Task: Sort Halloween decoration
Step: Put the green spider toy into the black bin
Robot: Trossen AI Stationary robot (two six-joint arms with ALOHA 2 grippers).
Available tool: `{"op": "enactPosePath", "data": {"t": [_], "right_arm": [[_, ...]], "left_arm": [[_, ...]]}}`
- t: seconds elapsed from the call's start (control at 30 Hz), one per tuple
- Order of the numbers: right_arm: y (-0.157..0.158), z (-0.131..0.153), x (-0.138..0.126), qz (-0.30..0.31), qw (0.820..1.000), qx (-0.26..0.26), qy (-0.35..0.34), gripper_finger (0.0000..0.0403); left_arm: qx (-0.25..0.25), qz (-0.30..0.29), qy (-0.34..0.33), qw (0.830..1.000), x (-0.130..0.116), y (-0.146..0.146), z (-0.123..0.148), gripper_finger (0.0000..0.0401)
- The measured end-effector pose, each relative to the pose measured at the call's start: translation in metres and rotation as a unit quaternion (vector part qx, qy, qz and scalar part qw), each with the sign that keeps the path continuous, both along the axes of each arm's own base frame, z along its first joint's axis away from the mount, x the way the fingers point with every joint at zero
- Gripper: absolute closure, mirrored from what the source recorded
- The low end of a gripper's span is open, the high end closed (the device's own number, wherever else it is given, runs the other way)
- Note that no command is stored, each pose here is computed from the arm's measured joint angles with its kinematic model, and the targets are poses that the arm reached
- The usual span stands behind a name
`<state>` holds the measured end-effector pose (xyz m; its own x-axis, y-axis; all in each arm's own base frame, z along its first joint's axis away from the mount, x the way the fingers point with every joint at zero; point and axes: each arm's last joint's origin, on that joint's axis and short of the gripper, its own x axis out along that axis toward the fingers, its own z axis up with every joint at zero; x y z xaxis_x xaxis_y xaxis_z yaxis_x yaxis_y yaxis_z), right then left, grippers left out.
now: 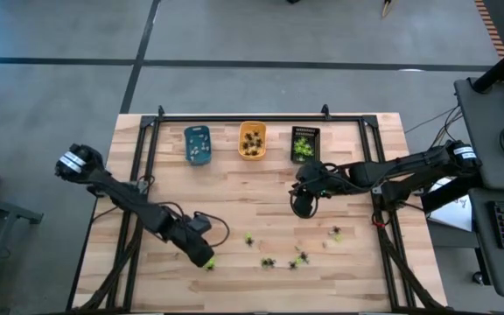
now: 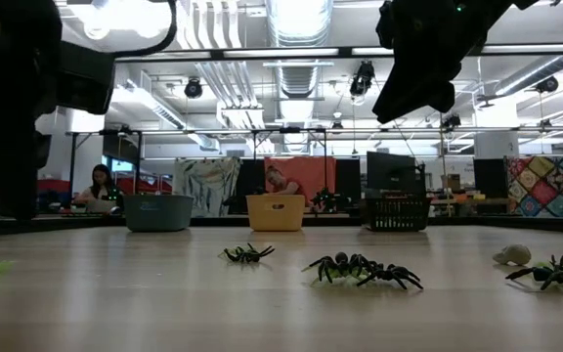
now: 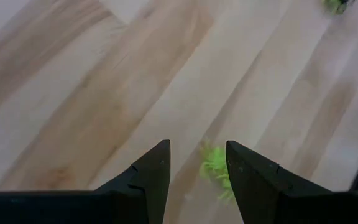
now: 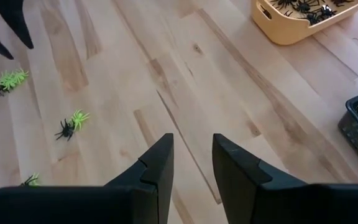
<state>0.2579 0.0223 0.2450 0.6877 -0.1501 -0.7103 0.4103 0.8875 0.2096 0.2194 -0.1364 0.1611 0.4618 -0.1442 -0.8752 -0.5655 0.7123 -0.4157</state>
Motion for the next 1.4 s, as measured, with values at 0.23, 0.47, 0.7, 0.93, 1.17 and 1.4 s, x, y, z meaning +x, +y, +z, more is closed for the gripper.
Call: {"op": "enactPosePath", "data": {"t": [0.23,0.47,0.7,0.93,1.17,1.4], "right_arm": [[0.000,0.000,0.000,0.003,1.000,-0.003,0.000,0.0307],[0.000,0.000,0.000,0.010,1.000,-0.009,0.002,0.0307],[0.000,0.000,0.000,0.012,1.000,-0.012,0.002,0.0308],[0.000,0.000,0.000,0.012,1.000,-0.012,0.000,0.0314],[0.000,-0.003,-0.001,0.009,1.000,-0.015,0.006,0.0310],[0.000,-0.005,-0.001,0.004,1.000,-0.010,0.006,0.0321]], "left_arm": [[0.051,-0.019,0.047,0.997,0.021,-0.017,0.004,0.0273],[0.115,-0.105,0.091,0.984,0.024,-0.036,0.001,0.0291],[0.204,-0.265,0.027,0.942,0.009,-0.054,0.011,0.0306],[0.260,-0.368,-0.018,0.893,0.004,-0.064,0.015,0.0327],[0.291,-0.371,-0.033,0.881,0.000,-0.057,-0.001,0.0390],[0.276,-0.365,-0.082,0.885,-0.002,-0.055,-0.018,0.0400]]}}
